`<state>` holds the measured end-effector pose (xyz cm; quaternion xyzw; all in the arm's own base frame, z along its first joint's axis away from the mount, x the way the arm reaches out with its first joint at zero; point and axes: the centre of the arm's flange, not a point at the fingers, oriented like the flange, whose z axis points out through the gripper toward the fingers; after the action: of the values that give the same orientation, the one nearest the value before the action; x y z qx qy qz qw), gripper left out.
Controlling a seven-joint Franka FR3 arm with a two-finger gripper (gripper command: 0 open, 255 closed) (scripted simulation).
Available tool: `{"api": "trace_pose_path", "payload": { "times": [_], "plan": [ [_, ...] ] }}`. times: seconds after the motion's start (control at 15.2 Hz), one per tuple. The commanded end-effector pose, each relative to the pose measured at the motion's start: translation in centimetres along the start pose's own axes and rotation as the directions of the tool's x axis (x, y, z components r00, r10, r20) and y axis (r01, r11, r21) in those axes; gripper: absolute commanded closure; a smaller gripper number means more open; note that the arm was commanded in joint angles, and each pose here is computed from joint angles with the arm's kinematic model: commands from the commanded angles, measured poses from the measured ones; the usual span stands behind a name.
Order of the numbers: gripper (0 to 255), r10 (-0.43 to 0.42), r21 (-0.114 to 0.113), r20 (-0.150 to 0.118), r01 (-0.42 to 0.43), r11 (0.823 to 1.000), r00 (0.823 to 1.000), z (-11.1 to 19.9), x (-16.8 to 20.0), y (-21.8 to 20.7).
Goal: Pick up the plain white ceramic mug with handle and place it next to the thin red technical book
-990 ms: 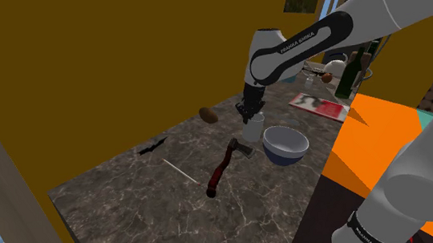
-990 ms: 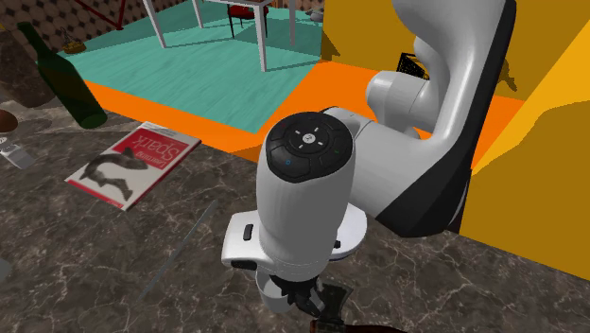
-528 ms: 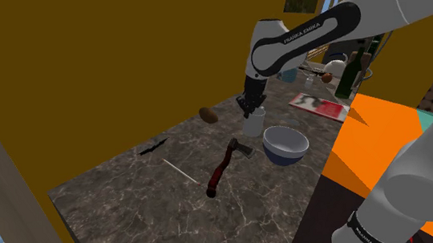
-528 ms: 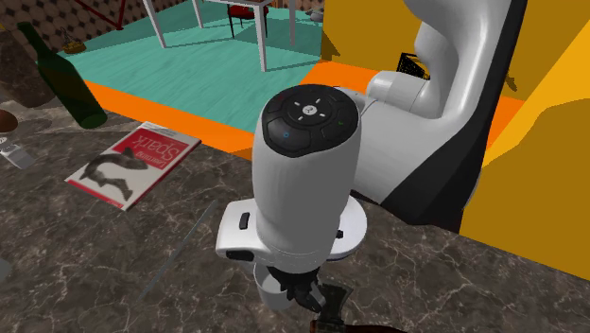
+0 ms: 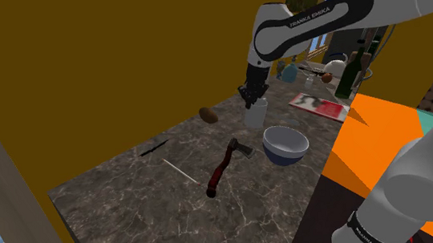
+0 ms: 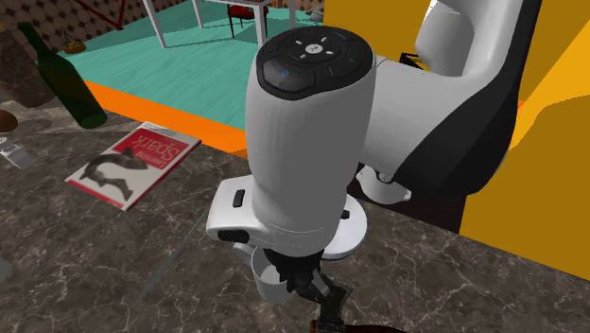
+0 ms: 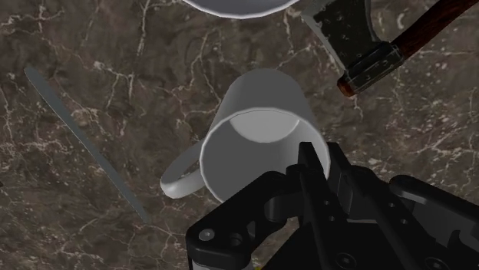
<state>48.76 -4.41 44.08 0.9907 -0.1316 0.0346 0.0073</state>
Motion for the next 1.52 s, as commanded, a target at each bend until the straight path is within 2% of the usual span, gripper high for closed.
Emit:
{"api": "trace_pose_path", "payload": {
  "times": [0.0, 1.25, 1.45],
  "plan": [
    [255, 0.0, 0.0, 0.0, 0.0, 1.0, 1.0, -1.1, 0.1, 0.0],
    [255, 0.0, 0.0, 0.0, 0.0, 1.0, 1.0, -10.6, 0.8, 0.0],
    [255, 0.0, 0.0, 0.0, 0.0, 1.0, 1.0, -10.5, 1.8, 3.9]
  ]
}}
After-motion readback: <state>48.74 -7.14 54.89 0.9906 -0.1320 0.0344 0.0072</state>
